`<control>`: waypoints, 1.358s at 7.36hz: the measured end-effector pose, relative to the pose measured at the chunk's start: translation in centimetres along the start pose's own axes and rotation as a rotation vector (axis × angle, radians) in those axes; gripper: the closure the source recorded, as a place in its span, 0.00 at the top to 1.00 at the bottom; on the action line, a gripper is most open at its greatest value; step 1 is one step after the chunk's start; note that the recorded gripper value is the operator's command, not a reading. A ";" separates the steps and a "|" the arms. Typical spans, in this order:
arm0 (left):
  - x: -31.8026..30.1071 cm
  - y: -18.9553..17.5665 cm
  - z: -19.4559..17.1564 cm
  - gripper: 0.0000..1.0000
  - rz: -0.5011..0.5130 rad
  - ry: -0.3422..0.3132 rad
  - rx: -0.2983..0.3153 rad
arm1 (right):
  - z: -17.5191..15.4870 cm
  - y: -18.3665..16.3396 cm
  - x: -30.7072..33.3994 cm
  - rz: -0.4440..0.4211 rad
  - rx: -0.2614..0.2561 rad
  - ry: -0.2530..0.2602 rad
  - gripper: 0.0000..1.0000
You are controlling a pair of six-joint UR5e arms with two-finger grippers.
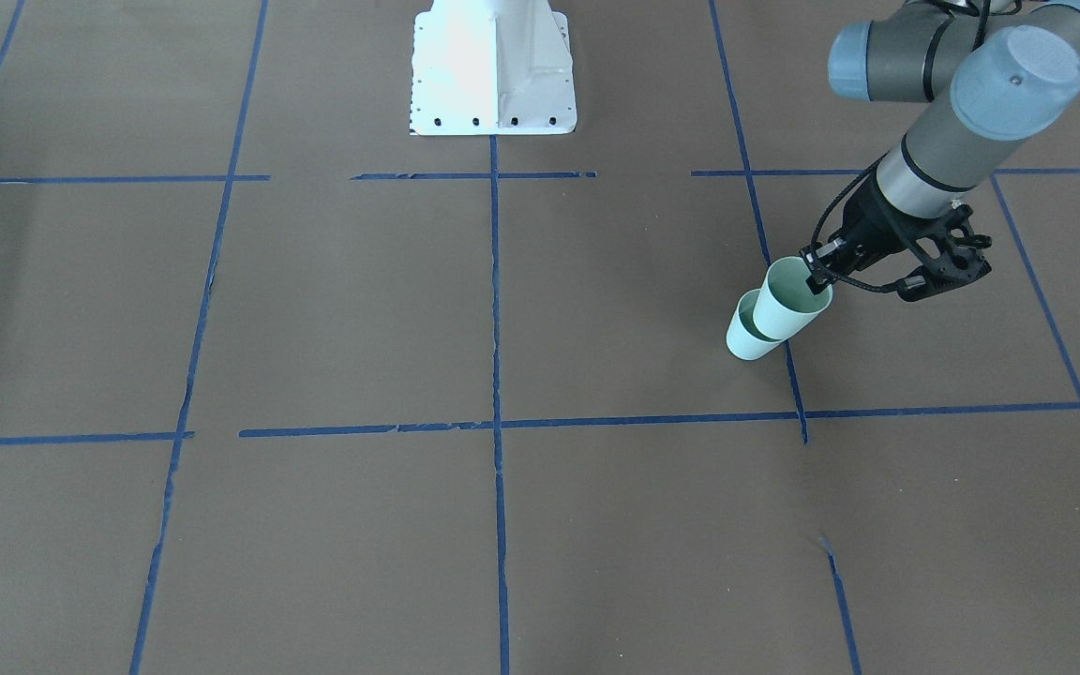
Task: Stack cups
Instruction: 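Lower the held cup into the other cup and open the left gripper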
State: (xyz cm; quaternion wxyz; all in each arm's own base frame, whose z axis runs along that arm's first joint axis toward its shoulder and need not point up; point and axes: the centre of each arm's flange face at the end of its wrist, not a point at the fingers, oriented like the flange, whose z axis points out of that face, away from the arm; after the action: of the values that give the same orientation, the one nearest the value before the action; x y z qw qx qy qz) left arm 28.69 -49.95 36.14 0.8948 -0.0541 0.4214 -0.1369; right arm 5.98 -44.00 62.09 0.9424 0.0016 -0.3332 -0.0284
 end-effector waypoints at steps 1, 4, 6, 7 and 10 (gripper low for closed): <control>0.0 0.1 0.2 0.00 0.000 -0.002 -0.003 | 0.0 0.0 0.0 0.000 0.000 0.000 1.00; 0.1 0.2 0.5 0.30 0.004 -0.004 -0.008 | 0.0 0.0 0.0 0.001 0.000 0.000 1.00; 0.2 0.3 0.8 0.57 0.007 -0.006 -0.013 | 0.0 0.0 0.0 0.000 0.000 0.000 1.00; 0.2 0.3 0.9 0.62 0.009 -0.006 -0.014 | 0.0 0.0 0.0 0.000 0.000 0.000 1.00; 0.4 0.3 0.5 0.63 0.047 0.003 -0.012 | 0.0 0.0 0.0 0.000 0.000 0.000 1.00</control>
State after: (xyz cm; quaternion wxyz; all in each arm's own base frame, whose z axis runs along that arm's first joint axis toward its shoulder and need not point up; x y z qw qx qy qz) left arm 29.41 -49.79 36.11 0.8968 -0.0492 0.4248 -0.1136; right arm 6.00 -44.00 62.09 0.9424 0.0016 -0.3332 -0.0282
